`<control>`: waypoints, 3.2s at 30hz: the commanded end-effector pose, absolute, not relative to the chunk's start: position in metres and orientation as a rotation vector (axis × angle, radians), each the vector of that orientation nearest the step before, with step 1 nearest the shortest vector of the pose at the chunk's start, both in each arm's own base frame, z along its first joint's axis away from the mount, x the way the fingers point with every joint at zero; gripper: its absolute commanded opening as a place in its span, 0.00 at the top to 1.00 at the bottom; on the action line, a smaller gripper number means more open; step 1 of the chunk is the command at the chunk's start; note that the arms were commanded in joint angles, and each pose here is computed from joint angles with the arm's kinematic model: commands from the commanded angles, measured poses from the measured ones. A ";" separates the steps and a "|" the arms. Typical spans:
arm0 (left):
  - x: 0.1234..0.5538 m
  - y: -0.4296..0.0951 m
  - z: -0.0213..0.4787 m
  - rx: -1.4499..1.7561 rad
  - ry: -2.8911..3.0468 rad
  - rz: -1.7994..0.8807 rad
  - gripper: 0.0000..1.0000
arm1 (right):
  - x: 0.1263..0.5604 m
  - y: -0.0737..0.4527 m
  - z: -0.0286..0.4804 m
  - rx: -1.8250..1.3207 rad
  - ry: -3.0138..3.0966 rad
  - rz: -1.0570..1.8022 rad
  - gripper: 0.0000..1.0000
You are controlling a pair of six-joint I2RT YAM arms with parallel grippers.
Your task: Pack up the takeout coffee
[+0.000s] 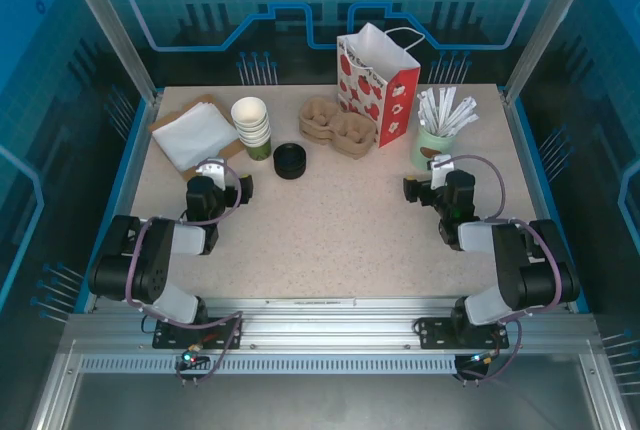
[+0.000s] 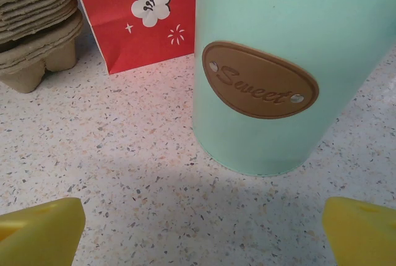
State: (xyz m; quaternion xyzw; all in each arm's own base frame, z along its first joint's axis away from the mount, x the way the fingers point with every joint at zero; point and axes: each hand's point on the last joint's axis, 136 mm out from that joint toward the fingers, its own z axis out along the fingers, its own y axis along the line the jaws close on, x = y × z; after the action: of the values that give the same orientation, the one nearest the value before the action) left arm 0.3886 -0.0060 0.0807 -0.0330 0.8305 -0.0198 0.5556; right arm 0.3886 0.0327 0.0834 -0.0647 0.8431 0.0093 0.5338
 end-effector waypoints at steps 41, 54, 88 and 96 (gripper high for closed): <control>0.396 0.003 0.097 -0.109 1.889 -0.022 0.01 | 0.398 0.026 0.100 -0.125 1.973 -0.024 0.00; 0.347 0.024 0.189 -0.453 1.799 -0.119 0.01 | 0.329 -0.030 0.209 0.425 1.858 0.004 0.00; 0.505 -0.024 0.215 -0.262 2.335 -0.252 0.64 | 0.341 0.303 0.263 -0.694 2.086 0.608 0.08; 0.510 -0.022 0.213 -0.245 2.350 -0.229 0.78 | 0.340 0.301 0.257 -0.696 2.101 0.600 0.08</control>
State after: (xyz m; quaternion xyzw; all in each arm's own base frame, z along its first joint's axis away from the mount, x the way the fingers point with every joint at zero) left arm 0.5083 -0.0274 0.2076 -0.1017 0.9160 -0.0959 0.3761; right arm 0.3442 0.2995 0.2587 -0.2676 0.8339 0.2439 0.4166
